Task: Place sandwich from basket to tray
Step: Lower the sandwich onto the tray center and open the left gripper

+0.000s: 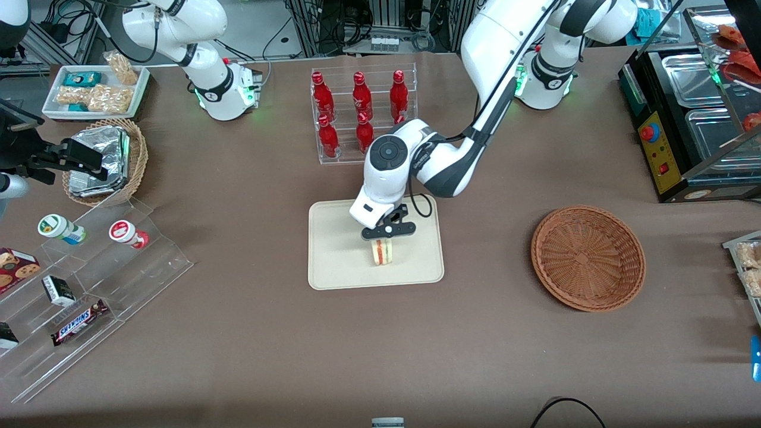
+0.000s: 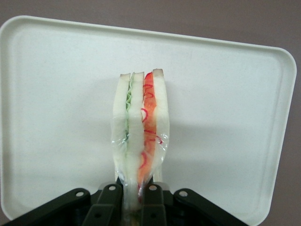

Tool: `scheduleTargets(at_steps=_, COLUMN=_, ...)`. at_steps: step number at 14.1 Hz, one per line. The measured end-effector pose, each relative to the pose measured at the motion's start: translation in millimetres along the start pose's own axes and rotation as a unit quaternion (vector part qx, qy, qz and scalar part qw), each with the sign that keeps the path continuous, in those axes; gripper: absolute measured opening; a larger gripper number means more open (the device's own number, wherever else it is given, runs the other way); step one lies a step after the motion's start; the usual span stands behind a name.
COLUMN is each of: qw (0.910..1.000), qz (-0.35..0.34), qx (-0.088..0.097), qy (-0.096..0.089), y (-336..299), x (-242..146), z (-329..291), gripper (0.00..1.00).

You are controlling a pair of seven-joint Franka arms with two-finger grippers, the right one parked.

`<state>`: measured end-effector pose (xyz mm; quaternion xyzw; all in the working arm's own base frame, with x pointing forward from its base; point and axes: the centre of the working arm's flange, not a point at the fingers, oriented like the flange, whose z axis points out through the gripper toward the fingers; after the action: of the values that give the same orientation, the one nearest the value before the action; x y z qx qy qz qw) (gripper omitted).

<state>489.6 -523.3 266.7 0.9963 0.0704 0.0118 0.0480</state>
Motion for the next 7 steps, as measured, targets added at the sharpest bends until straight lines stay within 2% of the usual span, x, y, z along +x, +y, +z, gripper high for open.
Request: scheduleTargets(at_steps=7, qw=0.9999, qz=0.010, qx=0.002, qy=0.003, y=3, x=-7, z=35, gripper=0.15)
